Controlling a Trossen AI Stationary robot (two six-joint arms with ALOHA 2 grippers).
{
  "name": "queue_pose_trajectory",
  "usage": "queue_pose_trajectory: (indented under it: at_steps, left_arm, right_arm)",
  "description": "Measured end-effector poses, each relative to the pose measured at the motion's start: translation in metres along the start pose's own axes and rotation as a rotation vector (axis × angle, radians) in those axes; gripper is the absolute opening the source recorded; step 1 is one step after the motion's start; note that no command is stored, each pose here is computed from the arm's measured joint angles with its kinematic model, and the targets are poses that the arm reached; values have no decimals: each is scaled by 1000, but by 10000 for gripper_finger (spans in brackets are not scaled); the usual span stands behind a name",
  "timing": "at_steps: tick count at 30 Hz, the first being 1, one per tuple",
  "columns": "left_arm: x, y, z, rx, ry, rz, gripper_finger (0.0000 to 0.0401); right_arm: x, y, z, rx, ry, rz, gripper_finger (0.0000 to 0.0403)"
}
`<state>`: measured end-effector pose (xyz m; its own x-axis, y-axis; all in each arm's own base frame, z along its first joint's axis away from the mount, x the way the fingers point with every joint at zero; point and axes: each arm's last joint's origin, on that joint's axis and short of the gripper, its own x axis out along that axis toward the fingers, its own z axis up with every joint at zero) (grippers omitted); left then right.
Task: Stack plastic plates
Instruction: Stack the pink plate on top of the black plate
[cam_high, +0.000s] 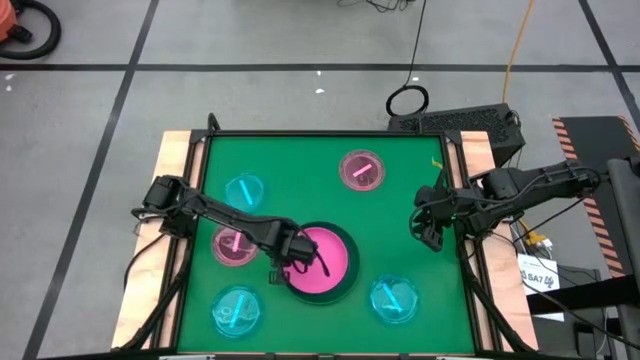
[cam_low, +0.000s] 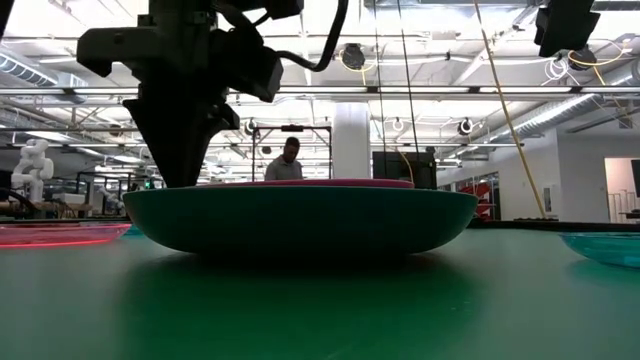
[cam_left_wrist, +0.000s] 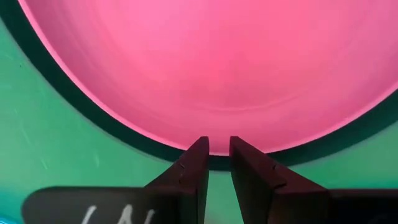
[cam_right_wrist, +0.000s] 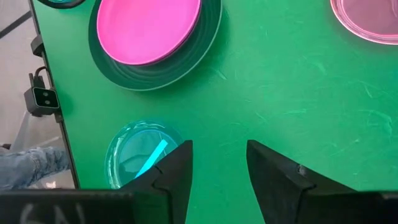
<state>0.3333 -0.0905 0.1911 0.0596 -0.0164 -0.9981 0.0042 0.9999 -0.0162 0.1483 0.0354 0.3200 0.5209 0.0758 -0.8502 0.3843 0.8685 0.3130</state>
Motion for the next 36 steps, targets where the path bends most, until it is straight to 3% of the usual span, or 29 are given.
queue_pose_trajectory:
  at_steps: [17, 25, 32, 36]
  left_arm:
    - [14, 2, 3, 41, 70, -18, 69]
    - [13, 8, 10, -23, 21, -31, 69]
    - [12, 6, 26, -64, -132, -94, 69]
    - [12, 9, 23, -140, -98, -88, 69]
  right_arm:
    - [0, 0, 0, -1, -2, -2, 146]
    - [0, 0, 0, -5, -2, -3, 146]
    - [0, 0, 0, -7, -2, -3, 146]
    - [0, 0, 0, -1, -2, -3, 146]
